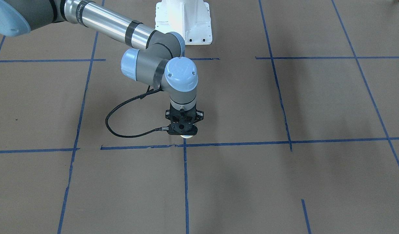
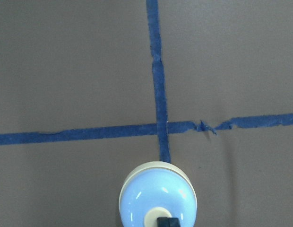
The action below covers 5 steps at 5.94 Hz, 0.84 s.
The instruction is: Place and press bell with both arms
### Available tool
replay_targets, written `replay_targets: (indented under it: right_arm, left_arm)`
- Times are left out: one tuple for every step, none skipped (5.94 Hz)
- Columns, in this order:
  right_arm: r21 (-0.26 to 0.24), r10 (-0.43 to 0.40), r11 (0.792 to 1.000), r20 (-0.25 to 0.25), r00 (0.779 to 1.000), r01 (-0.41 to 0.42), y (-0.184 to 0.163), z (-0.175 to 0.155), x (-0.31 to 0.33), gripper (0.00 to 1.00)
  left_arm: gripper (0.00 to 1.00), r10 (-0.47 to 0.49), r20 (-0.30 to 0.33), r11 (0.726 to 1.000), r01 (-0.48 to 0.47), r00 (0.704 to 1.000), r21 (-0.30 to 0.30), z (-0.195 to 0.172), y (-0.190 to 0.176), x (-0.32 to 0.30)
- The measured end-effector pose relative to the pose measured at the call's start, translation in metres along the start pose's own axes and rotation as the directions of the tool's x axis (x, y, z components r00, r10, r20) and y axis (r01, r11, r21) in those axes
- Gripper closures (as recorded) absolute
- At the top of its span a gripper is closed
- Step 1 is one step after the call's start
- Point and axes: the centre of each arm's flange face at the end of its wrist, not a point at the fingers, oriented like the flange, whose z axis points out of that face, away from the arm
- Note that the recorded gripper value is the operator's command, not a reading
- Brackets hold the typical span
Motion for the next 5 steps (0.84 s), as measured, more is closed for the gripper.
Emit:
replay_targets:
  right_arm:
    - [0.001,-0.002,1.000,0.003,1.000,0.002,0.000,-0.002,-0.002,0.91]
    - [0.007,-0.003,1.000,0.023,1.000,0.003,-0.004,-0.016,-0.007,0.21]
    - [-0.001,0.007,1.000,0.056,0.998,-0.007,-0.016,-0.038,-0.005,0.00]
    - [-0.015,0.028,1.000,0.085,0.996,-0.027,-0.036,-0.060,0.007,0.00]
    - [-0.023,0.041,0.999,0.101,0.994,-0.038,-0.066,-0.077,0.037,0.00]
  left_arm:
    - [0.00,0.000,0.000,1.000,0.000,1.000,0.000,0.000,0.000,0.000]
    - [0.00,0.000,0.000,1.000,0.000,1.000,0.000,0.000,0.000,0.000]
    - [0.00,-0.001,0.000,1.000,0.001,1.000,-0.002,0.001,0.000,-0.001]
    - [0.00,-0.002,-0.001,1.000,0.002,1.000,-0.004,0.002,0.000,-0.002]
    - [0.00,-0.004,-0.001,1.000,0.004,1.000,-0.008,0.004,0.001,-0.003]
